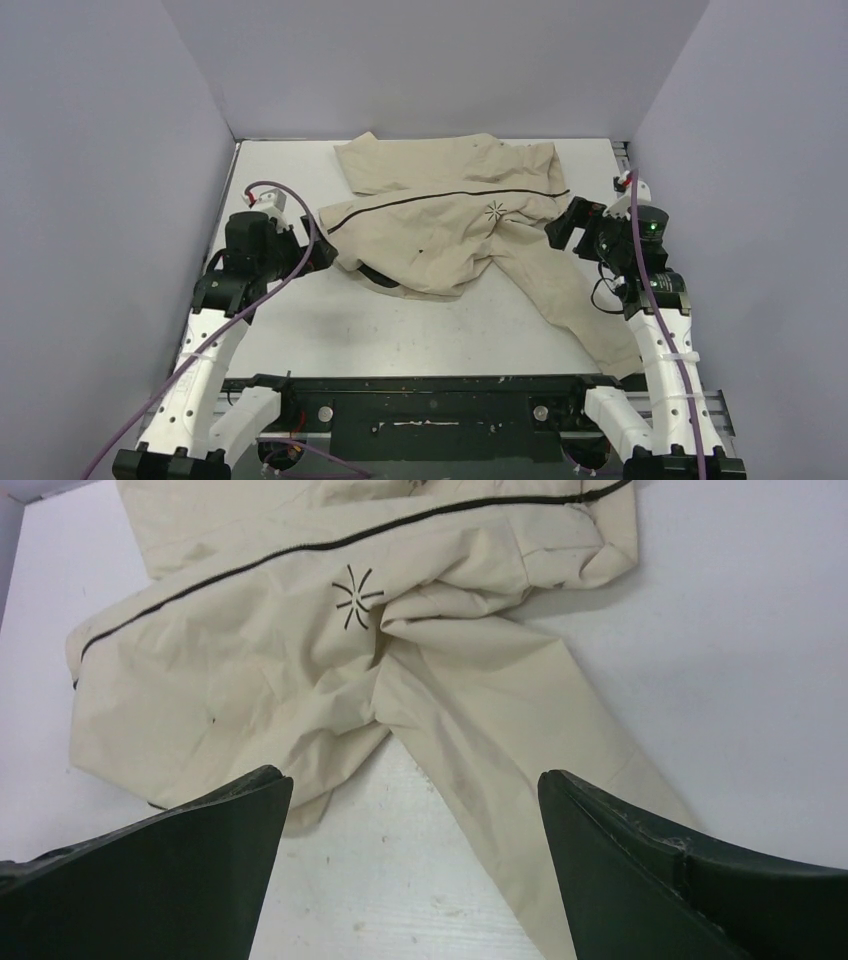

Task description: Zip up the jacket

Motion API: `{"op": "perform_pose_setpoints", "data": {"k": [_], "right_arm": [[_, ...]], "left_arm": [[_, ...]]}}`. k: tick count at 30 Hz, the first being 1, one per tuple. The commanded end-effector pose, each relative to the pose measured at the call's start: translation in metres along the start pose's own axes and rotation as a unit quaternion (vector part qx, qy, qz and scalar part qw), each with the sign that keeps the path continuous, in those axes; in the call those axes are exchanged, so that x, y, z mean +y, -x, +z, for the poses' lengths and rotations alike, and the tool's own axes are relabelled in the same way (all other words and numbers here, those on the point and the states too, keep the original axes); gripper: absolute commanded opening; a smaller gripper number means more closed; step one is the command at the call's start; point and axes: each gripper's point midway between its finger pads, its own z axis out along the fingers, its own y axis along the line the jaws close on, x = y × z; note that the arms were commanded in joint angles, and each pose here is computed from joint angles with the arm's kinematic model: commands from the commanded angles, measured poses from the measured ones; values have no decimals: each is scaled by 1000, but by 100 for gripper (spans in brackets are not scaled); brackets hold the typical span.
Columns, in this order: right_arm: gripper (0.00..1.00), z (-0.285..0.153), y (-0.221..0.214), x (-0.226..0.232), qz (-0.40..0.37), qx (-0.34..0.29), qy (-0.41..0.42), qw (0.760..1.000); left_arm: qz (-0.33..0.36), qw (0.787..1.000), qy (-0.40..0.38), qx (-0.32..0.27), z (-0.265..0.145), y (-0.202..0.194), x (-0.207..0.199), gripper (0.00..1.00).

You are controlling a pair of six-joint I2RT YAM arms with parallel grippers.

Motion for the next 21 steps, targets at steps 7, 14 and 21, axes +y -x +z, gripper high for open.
{"op": "perform_pose_setpoints", "data": {"k": [7, 14, 21], "right_arm": [[100, -36, -19, 18, -58, 3, 41, 997], [100, -55, -44, 77, -147, 54, 168, 973], [100, -61, -40, 75, -146, 33, 161, 976]], "left_arm": [[66, 997, -49, 13, -51, -18, -14, 97], [156, 969, -189, 27, -61, -29, -71, 97], [217, 965, -139, -45, -75, -11, -77, 97]]}}
